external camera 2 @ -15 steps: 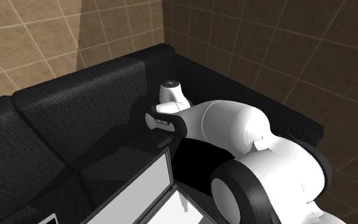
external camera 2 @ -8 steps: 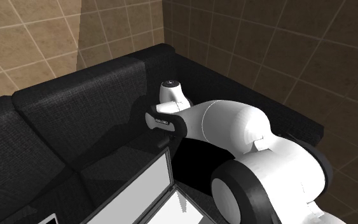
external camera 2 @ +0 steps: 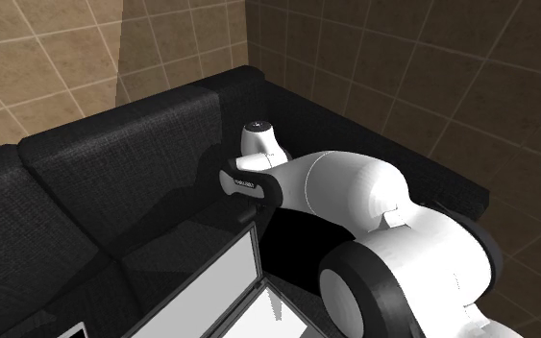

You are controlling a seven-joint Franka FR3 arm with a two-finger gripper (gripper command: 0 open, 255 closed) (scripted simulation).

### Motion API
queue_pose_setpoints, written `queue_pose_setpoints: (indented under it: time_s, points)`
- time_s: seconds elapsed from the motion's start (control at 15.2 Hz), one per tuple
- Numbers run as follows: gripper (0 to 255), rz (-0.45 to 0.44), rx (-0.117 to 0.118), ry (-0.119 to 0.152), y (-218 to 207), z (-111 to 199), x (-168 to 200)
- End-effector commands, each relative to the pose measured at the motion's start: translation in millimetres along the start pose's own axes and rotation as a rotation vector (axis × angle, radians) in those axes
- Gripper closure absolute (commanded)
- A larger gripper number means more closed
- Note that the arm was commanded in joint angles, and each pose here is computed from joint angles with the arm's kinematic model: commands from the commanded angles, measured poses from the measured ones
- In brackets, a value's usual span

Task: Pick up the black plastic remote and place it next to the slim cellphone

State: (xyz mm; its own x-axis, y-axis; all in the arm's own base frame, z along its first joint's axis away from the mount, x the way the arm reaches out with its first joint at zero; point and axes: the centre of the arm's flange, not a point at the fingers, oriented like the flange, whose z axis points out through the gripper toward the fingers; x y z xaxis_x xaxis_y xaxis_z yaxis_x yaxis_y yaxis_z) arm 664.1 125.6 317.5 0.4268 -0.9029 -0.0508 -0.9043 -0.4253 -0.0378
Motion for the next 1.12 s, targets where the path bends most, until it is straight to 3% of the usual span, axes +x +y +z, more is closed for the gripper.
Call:
queue_pose_setpoints:
  time_s: [0.0,1.06]
  points:
    - [255,0.0,-0.002,-0.001,-0.1,-3.6,-0.5]
    - [255,0.0,-0.002,-0.001,-3.3,-87.9,-4.8]
